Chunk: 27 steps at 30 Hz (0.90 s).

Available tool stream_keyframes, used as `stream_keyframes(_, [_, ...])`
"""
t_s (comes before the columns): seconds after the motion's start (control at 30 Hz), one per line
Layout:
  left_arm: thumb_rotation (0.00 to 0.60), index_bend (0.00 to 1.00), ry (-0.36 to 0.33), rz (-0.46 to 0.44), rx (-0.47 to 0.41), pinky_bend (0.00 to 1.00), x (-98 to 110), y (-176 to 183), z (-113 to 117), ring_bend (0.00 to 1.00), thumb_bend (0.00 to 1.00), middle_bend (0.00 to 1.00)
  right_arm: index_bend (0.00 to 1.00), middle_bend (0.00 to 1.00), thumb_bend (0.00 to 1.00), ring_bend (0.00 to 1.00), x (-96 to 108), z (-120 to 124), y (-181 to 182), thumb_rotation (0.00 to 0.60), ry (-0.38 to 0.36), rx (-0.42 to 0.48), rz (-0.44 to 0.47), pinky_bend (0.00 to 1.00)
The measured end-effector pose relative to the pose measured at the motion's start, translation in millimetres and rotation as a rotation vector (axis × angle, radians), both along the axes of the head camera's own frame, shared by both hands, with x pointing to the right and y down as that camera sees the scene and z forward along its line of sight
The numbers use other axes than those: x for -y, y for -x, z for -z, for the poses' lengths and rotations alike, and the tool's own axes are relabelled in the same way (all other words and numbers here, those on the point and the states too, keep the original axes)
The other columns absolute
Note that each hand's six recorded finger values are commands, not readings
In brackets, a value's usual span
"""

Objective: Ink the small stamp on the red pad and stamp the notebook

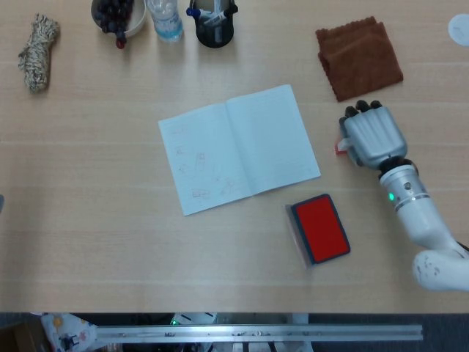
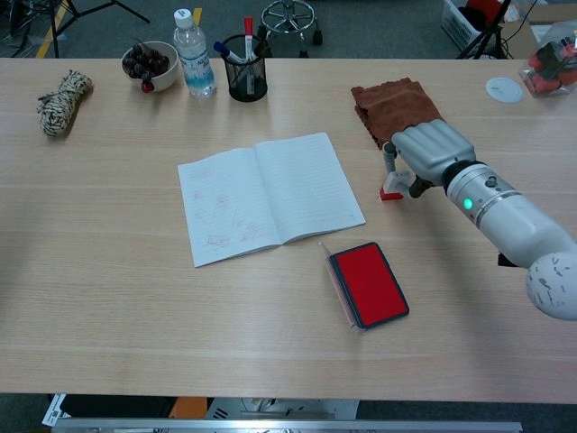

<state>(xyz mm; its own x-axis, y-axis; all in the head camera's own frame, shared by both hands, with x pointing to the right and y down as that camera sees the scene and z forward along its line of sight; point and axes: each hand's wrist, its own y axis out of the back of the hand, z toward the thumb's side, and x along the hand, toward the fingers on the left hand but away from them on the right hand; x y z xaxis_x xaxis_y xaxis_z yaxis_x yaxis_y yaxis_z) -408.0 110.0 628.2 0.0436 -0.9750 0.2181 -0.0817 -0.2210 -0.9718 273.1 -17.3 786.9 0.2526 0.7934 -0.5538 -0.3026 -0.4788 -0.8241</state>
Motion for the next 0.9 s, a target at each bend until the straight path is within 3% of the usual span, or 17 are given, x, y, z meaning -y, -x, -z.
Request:
stream_keyframes(0.3, [0.6,0.14,-0.006,0.003,0.0,0.07,0,0,1,0.13,0.27,0.13,0.6,0.42,0.34,0.25,1,2,1,0.6,-0.007,0.001,0.0,0.3])
stream_keyframes(0.6, [0.6,0.14,-0.012,0.007,0.0,0.07,2,-1,3,0.13,0.27,0.13,0.62,0.43,0.34,0.26,-11,35,15,0.6,0.007,0.111,0.046,0.3])
stream_keyframes(0.77, [0.6,0.14,-0.012,0.001,-0.001,0.07,1,-3,3,0.13,0.26,0.13,0.63,0.43,0.34,0.26,-32,61,28,0.6,0.061,0.19,0.113,0.3])
stream_keyframes(0.9, [0.6,0.14,-0.008,0.002,-0.001,0.07,0,-4,3,0.13,0.26,0.13,0.63,0.43,0.34,0.26,-53,65,32,0.6,0.158,0.219,0.145,0.3])
